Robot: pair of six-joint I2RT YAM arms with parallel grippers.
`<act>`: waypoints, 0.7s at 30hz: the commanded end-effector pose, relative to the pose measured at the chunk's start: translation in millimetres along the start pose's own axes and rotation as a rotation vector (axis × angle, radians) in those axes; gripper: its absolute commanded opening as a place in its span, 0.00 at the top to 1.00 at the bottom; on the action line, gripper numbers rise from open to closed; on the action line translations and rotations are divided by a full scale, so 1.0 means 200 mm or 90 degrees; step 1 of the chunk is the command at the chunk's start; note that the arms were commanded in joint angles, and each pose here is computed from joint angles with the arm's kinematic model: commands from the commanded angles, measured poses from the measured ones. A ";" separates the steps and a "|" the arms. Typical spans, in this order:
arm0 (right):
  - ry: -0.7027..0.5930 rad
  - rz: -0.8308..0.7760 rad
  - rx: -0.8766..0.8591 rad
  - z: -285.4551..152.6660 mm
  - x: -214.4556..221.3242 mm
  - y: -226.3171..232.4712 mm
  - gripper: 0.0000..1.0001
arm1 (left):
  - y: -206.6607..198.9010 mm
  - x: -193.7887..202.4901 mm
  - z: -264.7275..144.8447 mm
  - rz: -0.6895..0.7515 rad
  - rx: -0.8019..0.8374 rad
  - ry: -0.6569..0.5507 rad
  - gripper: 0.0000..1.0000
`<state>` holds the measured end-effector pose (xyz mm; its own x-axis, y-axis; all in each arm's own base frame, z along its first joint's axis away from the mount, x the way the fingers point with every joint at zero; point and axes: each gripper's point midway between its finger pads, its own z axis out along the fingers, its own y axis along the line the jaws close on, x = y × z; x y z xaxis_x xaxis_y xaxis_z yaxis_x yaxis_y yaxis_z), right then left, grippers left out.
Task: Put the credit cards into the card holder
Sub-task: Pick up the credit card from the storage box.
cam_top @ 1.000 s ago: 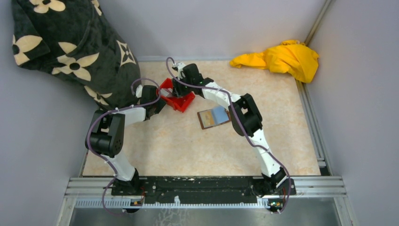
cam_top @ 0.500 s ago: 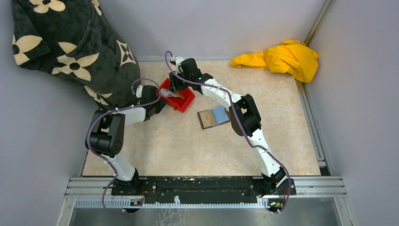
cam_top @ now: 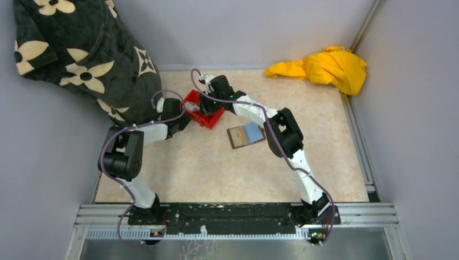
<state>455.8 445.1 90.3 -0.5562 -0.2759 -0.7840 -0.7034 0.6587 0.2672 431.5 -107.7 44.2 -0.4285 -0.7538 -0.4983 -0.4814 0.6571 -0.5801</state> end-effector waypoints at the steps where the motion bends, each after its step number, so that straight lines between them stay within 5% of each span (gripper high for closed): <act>1: -0.090 -0.063 0.006 -0.22 -0.27 0.10 0.49 | -0.04 -0.02 -0.01 -0.006 0.023 -0.007 0.60; 21: -0.085 -0.131 0.048 -0.32 -0.19 0.03 0.45 | -0.03 -0.02 -0.02 0.002 0.019 -0.006 0.60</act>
<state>442.8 414.3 108.6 -0.4536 -0.3375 -0.8248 -0.7335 0.6670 0.1305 431.8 -108.1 44.6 -0.4292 -0.7535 -0.4980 -0.4788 0.6574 -0.5819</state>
